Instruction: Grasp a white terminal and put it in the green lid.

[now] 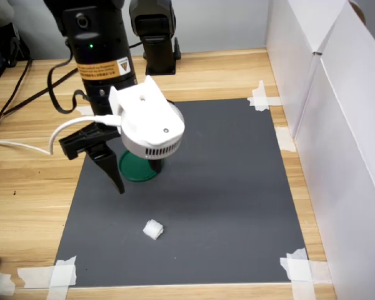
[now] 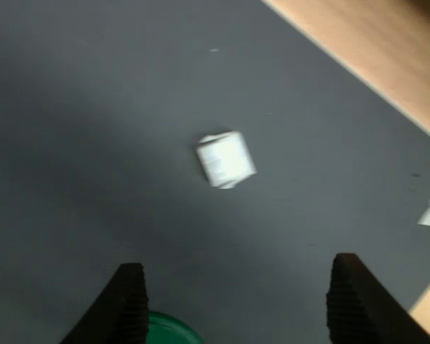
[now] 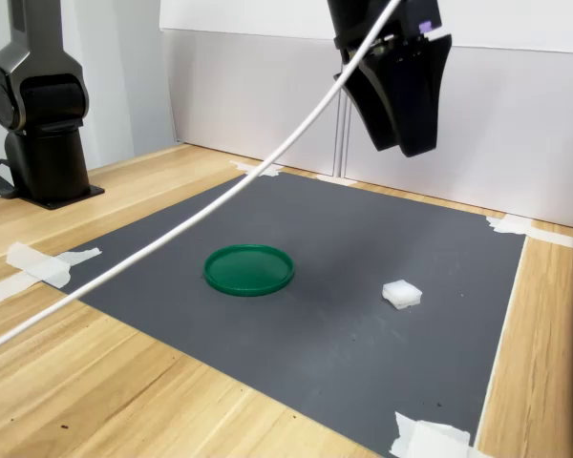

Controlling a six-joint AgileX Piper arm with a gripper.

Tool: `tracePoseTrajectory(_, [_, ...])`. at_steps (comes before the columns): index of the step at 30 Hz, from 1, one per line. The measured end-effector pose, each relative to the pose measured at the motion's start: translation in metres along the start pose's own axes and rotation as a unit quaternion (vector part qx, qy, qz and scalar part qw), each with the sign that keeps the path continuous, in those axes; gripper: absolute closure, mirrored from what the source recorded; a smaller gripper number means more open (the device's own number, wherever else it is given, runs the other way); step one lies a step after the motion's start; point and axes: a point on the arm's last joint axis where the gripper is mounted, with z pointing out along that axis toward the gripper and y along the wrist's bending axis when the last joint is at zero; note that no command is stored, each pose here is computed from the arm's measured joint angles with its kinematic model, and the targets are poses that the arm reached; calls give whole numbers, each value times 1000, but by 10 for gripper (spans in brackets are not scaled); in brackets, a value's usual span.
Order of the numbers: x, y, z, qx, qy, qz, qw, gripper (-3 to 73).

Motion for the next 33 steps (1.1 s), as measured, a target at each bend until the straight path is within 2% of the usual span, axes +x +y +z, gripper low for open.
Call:
tracePoseTrajectory(6, [-7, -4, 8, -17, 8, -12, 1000, 73])
tracePoseTrajectory(18, [-3, -8, 49, -55, 51, -98, 992, 73])
tracePoseTrajectory(33, [-1, -14, 75, -40, 61, -132, 988, 73])
